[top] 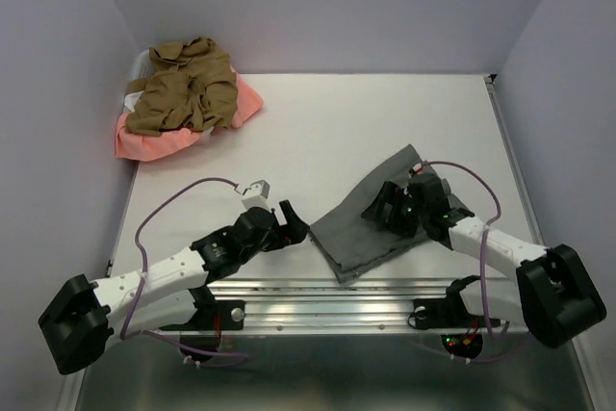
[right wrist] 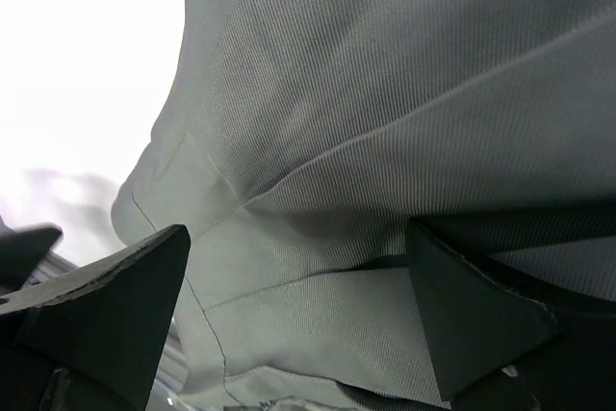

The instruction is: Fold and stack the skirts

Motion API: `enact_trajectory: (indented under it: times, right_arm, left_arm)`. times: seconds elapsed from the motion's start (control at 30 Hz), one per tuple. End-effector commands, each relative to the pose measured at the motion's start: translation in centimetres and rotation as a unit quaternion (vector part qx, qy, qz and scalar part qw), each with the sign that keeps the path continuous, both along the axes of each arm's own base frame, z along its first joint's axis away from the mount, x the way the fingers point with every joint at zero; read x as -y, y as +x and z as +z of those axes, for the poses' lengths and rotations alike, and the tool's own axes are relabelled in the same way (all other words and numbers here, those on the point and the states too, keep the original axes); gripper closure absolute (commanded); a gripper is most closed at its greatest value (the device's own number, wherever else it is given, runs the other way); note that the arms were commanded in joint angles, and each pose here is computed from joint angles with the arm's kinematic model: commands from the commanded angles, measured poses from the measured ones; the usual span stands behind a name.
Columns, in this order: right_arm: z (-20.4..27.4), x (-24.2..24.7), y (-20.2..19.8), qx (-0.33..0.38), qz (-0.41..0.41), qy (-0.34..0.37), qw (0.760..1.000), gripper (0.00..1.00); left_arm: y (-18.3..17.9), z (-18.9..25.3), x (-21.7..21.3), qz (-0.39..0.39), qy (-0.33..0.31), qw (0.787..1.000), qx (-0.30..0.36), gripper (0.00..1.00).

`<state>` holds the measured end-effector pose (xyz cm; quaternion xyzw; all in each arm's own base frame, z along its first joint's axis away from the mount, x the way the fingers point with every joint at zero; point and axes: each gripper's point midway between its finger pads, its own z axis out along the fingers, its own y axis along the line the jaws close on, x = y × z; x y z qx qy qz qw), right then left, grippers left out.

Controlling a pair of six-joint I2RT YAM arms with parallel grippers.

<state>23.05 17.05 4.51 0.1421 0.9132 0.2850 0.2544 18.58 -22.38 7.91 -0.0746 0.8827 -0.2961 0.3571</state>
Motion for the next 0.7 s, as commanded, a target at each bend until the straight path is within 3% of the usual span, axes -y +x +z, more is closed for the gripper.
enact_trajectory:
  times: [0.0,0.13,0.27,0.4,0.5,0.67]
  right_arm:
    - [-0.3,-0.4,3.8,0.04,-0.037,-0.008,0.998,0.0]
    - [0.5,-2.3,8.7,0.06,-0.043,-0.006,0.997,0.0]
    - [3.7,-4.6,10.8,0.088,-0.002,-0.007,0.996,0.0]
    - [7.5,-6.3,8.5,0.131,0.077,-0.08,0.985,0.0]
    - [9.6,-8.4,5.6,0.158,0.154,-0.167,0.961,0.0]
    - [8.8,-12.4,0.1,0.184,0.288,-0.305,0.889,0.0]
  left_arm:
    - [0.6,1.4,-1.1,0.05,-0.034,0.998,0.011,0.01]
    - [1.0,2.4,-2.3,0.075,-0.026,0.997,0.021,0.01]
    - [1.7,3.0,-4.1,0.128,-0.022,0.991,0.018,0.01]
    - [1.9,3.6,-6.1,0.171,0.005,0.985,-0.001,0.01]
    - [2.2,4.0,-7.5,0.196,0.021,0.98,0.0,0.01]
    - [2.8,4.9,-9.2,0.226,0.021,0.974,0.001,0.01]
